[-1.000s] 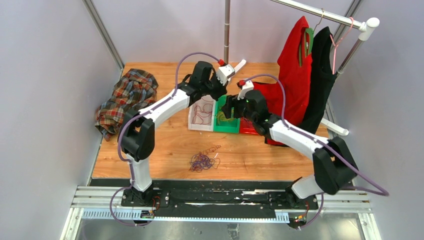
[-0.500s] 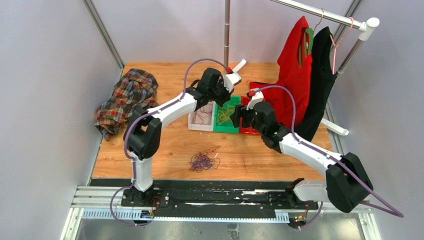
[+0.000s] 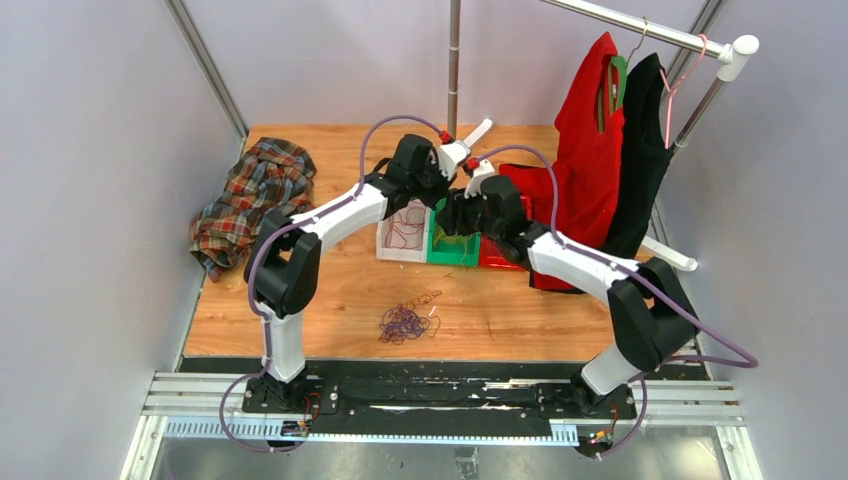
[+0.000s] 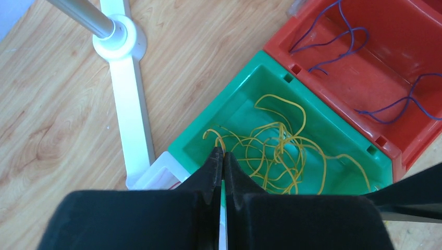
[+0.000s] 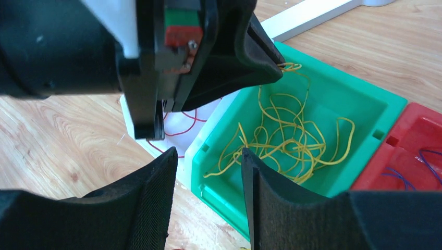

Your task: Untangle the cables

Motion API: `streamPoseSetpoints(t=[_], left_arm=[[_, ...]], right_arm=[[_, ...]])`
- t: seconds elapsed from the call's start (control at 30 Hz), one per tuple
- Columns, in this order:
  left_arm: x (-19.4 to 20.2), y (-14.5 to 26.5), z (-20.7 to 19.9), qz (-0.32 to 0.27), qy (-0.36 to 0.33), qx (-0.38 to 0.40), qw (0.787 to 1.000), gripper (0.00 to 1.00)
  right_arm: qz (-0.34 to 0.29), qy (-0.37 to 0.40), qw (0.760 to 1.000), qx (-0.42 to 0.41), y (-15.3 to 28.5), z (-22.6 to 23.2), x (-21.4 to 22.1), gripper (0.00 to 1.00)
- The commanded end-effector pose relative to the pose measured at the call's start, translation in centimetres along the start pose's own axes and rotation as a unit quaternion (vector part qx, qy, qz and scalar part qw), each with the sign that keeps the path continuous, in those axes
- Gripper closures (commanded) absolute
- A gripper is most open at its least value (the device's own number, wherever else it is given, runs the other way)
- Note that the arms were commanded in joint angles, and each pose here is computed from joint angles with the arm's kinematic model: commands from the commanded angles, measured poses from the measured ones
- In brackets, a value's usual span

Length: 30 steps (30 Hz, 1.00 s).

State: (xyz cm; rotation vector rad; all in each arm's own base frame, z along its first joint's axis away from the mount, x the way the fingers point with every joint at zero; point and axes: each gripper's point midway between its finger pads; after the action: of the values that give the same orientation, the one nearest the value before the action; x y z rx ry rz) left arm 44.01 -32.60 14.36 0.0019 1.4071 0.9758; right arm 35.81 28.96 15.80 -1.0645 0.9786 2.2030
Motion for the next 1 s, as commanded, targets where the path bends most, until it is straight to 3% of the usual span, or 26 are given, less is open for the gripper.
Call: streamPoseSetpoints(t=[0.0, 0.13, 0.23, 0.47, 0.73, 0.97], left_arm=[[-1.7, 1.0, 1.1, -0.025, 0.011, -0.023, 0.999, 1.0], [-2.5, 1.0, 3.2, -0.039, 0.037, -0.051, 0.997, 1.0], [-2.8, 0.9, 3.8, -0.041, 0.039, -0.054, 0.997, 1.0], [-2.5, 0.1, 2.2, -0.043, 0.05, -0.02, 0.998, 0.99], [-2.2, -0.1, 2.0, -0.036, 0.035, -0.024, 0.998, 1.0], [-2.0, -0.1, 1.6, -0.034, 0.034, -0.017, 0.999, 1.0]], right_arm=[[0.016, 0.0, 1.0, -0.014, -0.9, 1.1, -0.1, 0.52], [0.022, 0.009, 1.0, -0.008, -0.3, 0.9, 0.1, 0.53], [0.032, 0.021, 0.999, 0.024, 1.2, 0.0, 0.9, 0.48], [0.081, 0.017, 0.994, 0.069, 4.7, -1.7, 7.1, 0.53], [0.111, 0.025, 0.991, 0.077, 3.6, -2.0, 11.1, 0.55], [0.073, 0.036, 0.988, 0.129, 2.0, -3.8, 10.4, 0.59]])
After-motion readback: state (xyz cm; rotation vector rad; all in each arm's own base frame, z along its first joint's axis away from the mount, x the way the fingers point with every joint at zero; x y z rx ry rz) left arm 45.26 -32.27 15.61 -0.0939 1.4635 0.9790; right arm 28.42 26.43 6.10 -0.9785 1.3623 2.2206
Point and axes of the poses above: each gripper's point midway between its finger pads, its own y axis back along the fingers, its own z axis along the line the jaws close on, x = y × z, and after that the axes turned 9 degrees about -y, right-handed
